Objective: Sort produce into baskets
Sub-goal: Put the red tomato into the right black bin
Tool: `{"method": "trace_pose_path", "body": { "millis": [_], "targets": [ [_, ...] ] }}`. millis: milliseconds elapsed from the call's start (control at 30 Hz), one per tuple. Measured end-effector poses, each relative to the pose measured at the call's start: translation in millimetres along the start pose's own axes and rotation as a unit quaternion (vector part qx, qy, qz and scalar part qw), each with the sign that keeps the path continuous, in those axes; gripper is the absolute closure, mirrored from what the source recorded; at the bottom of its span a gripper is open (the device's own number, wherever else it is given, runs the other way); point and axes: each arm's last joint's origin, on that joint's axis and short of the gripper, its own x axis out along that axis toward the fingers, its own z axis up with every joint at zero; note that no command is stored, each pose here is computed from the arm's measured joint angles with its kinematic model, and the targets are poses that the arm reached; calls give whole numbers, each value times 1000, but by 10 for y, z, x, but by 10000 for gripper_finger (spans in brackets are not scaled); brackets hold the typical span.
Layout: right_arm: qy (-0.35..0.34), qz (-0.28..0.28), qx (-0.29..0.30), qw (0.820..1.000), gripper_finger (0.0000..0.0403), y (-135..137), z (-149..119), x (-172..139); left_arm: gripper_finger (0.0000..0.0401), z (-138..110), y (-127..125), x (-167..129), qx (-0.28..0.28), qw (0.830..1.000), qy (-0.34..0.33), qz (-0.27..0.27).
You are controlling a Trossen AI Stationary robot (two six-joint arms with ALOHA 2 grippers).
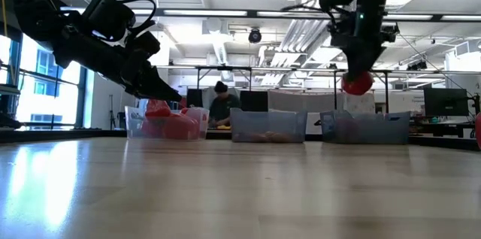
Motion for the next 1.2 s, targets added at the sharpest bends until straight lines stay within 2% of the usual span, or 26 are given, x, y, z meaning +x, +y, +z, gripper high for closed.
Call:
{"method": "trace_pose_path", "body": {
  "millis": [100,200,400,600,833,1200],
  "targets": [
    [3,-25,50,998,229,-331,114,146,401,0,0,0,0,1000,0,0],
    [21,-44,91,995,229,-604,103,339,401,3,3,0,9,1000,-2,5],
    [6,-28,140,990,230,-842,34,691,401,7,7,0,9,1000,-4,12],
    [-19,-36,152,988,230,-861,74,804,401,7,7,0,9,1000,-4,12],
    [10,-72,142,987,230,-826,99,1009,401,7,7,0,9,1000,-4,12],
    [39,-89,139,986,224,-795,121,1257,401,7,7,0,9,1000,-3,12]
  ]
}}
